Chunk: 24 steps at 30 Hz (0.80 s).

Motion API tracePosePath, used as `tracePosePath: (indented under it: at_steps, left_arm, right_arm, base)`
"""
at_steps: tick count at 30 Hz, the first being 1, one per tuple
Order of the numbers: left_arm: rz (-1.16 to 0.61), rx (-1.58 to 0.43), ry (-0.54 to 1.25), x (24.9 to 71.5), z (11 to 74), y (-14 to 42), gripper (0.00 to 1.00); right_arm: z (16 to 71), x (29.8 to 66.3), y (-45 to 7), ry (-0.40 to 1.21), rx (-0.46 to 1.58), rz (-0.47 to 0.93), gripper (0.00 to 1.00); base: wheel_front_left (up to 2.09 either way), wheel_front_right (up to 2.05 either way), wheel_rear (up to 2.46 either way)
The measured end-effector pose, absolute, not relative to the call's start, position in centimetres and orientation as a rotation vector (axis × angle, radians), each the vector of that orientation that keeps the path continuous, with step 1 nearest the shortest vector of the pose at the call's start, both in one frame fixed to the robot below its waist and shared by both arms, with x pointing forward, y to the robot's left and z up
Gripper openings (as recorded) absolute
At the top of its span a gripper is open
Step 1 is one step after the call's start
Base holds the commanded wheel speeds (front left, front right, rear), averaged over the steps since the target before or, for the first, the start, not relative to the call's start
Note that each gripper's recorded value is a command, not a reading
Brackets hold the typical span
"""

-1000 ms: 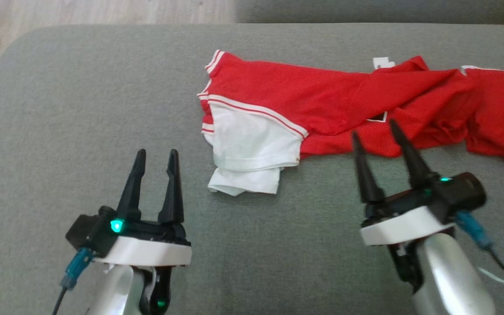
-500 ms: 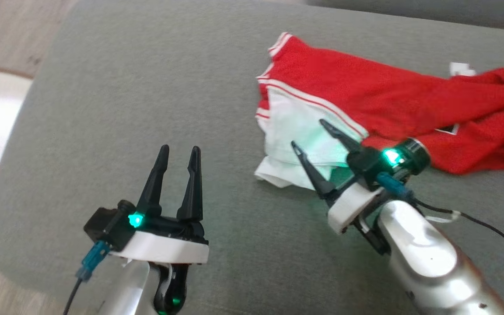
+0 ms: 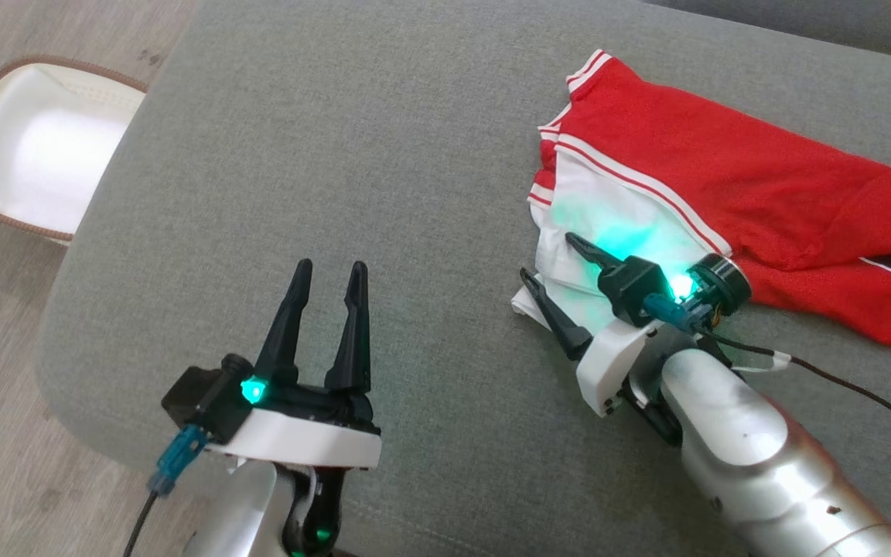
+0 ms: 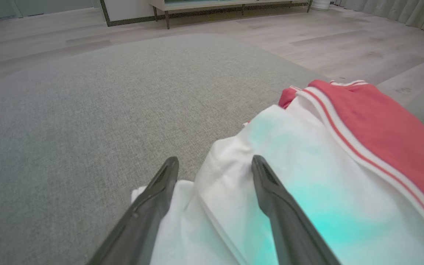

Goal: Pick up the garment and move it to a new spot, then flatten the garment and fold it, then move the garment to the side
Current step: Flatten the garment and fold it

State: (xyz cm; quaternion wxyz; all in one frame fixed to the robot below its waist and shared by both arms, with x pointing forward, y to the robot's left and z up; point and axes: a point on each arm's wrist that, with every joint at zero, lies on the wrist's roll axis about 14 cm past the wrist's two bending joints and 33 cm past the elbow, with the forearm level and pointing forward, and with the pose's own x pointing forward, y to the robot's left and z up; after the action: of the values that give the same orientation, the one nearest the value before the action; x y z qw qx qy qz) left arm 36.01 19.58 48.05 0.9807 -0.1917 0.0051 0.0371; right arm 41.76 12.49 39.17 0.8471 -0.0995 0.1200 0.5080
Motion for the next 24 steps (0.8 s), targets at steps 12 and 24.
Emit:
tracePosePath:
  at_steps: [12,24]
  left_arm:
    - [0.074,-0.395,0.016,36.2,47.9,19.3,1.00]
    - [0.010,-0.401,-0.004,37.3,48.6,17.7,1.00]
  right_arm:
    - [38.8,42.6,12.3,0.269,-0.194,1.036,0.00]
    - [45.0,44.5,11.6,0.096,-0.093,0.962,0.00]
  base:
    - [0.00,0.00,0.00]
    - [0.00,0.00,0.00]
